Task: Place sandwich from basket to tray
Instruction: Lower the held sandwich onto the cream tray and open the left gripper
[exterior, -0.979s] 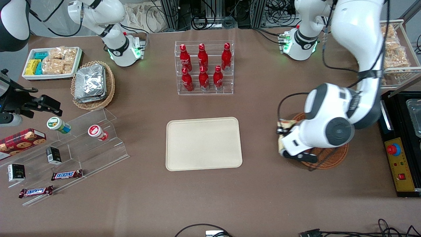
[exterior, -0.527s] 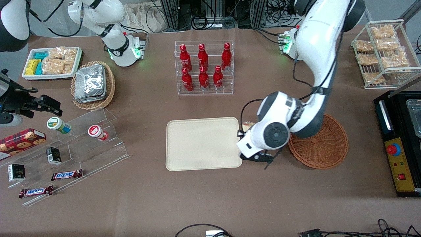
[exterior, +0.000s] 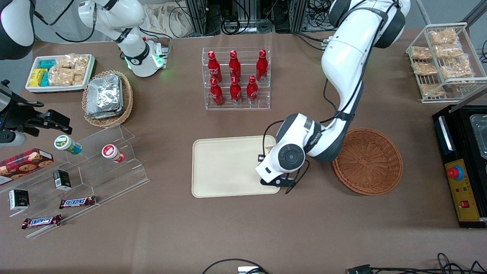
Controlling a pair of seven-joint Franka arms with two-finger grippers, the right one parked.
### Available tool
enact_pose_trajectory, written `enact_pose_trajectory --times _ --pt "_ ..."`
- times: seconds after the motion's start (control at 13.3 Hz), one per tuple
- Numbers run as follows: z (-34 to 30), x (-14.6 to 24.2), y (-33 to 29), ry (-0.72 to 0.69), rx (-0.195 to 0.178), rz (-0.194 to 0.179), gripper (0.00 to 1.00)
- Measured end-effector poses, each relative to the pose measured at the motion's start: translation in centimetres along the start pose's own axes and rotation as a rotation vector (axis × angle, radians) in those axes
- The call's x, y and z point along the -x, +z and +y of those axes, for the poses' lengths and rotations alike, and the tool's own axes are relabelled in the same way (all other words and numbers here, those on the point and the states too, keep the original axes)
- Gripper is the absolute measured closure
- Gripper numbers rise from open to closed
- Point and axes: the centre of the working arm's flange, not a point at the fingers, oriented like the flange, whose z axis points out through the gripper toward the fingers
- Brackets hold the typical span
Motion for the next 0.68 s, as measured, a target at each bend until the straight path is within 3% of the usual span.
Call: enact_pose_trajectory --times 0.3,0.68 --pt "-0.2 -0.7 3.0 -0.021 -0.037 0.009 0.8" --pt "1.6 -0.1 4.2 -0.023 -0.039 0.027 0.8"
